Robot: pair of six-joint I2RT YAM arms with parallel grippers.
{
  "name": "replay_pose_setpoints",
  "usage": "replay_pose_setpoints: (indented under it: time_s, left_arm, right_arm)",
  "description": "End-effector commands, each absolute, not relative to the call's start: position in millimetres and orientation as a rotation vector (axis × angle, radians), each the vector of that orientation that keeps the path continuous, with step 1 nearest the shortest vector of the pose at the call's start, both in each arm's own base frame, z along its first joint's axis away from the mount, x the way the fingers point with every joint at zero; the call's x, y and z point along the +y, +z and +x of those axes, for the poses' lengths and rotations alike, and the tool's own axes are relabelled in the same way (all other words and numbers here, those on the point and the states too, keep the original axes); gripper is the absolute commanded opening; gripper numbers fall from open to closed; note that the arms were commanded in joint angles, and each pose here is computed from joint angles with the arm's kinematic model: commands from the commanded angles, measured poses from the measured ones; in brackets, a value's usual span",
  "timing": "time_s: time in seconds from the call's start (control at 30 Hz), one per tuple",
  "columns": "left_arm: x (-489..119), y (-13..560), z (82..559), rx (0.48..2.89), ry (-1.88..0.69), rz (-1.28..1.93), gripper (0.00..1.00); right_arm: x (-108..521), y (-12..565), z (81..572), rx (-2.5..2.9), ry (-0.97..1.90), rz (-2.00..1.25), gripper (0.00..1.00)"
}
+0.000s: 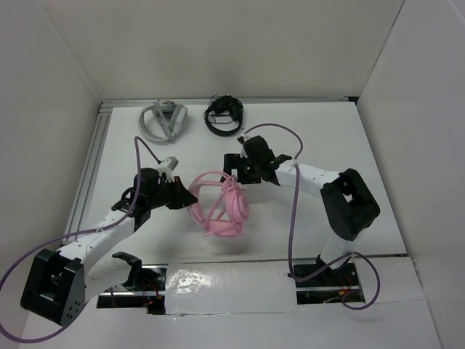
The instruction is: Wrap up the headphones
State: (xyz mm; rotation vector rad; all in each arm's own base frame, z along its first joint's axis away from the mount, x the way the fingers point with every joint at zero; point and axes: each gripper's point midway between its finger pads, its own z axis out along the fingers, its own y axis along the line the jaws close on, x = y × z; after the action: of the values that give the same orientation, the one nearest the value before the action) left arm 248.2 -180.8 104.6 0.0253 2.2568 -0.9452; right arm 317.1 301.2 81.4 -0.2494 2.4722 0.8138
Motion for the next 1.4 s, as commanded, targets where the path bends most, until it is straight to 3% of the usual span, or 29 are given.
replay_pose_setpoints:
  time_s: [0.0,0.17,0.47,0.93,1.37]
  left_arm:
    - [-191.8,127.0,253.2,2.168,-1.033,0.044,0.0]
    - [-185.5,132.6,251.8,2.152,-0.998,0.019,0.0]
    - [-179.3,131.8,266.6,2.199,-0.964,-0.101,0.0]
    - [-165.6,127.2,321.4,2.292,-1.006,-0.263,0.0]
    - [-137.6,94.6,350.1,2.404,-0.857,-0.615,0.0]
  right_arm:
    - [305.2,112.6,342.6,2.409,0.796,-0.176,1.0]
    - [247.3,120.0,391.8,2.418,0.621,0.167,1.0]
    - [170.2,145.5,401.1,2.32,0.449,0.412,1.0]
    - [166.6,153.6,364.1,2.325,0.55,0.371,1.0]
    - [154.0,157.2,350.8,2.287,0.513,0.395,1.0]
